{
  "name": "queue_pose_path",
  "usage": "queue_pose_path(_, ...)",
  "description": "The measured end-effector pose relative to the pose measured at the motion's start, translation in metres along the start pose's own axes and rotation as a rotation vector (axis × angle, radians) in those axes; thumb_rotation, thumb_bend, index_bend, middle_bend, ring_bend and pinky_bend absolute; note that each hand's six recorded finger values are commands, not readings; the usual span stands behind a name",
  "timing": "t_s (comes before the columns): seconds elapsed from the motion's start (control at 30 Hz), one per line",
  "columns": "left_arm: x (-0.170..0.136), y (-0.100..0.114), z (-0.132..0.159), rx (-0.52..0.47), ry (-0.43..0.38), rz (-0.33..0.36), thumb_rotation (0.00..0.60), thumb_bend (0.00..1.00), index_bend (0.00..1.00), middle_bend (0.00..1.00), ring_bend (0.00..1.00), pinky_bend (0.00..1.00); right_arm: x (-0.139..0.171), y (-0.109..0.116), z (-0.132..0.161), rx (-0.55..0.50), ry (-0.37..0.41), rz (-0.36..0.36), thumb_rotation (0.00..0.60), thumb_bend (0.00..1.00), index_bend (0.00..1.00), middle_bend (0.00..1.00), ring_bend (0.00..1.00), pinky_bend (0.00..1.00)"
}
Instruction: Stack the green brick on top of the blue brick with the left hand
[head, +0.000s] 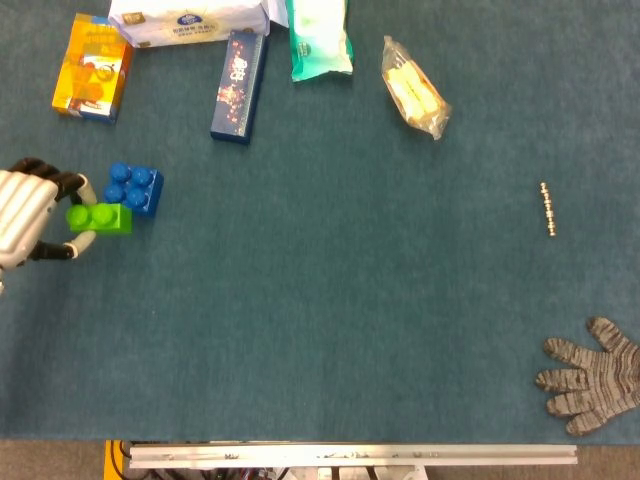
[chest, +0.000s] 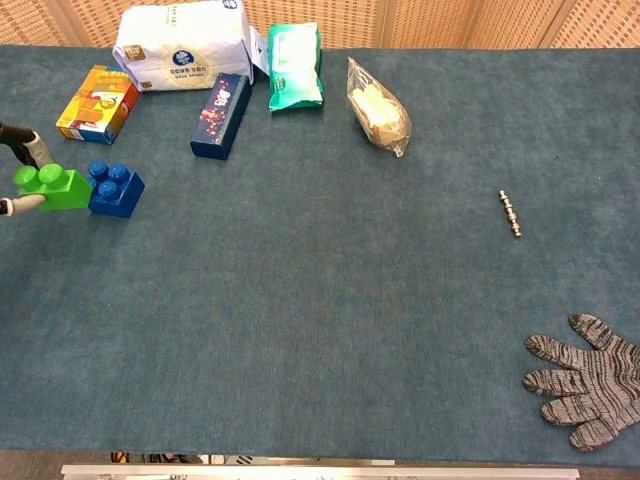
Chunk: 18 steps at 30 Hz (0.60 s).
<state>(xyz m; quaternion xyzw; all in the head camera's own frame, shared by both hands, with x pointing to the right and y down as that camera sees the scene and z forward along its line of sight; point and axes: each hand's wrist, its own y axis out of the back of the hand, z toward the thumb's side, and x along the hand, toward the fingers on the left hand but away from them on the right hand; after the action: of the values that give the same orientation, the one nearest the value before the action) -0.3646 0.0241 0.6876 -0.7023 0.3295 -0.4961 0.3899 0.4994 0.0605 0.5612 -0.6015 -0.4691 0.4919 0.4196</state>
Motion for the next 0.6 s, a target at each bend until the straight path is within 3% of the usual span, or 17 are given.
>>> queue_pose_path(0.6,0.044,0.008,0.008,0.029,-0.101,-0.008,0.600,0.29,0.51,0.49,0.37,0.25,0.005,0.001,-0.006,0.007,-0.024,0.002,0.600,0.23,0.39,0.47,0.29,0.28)
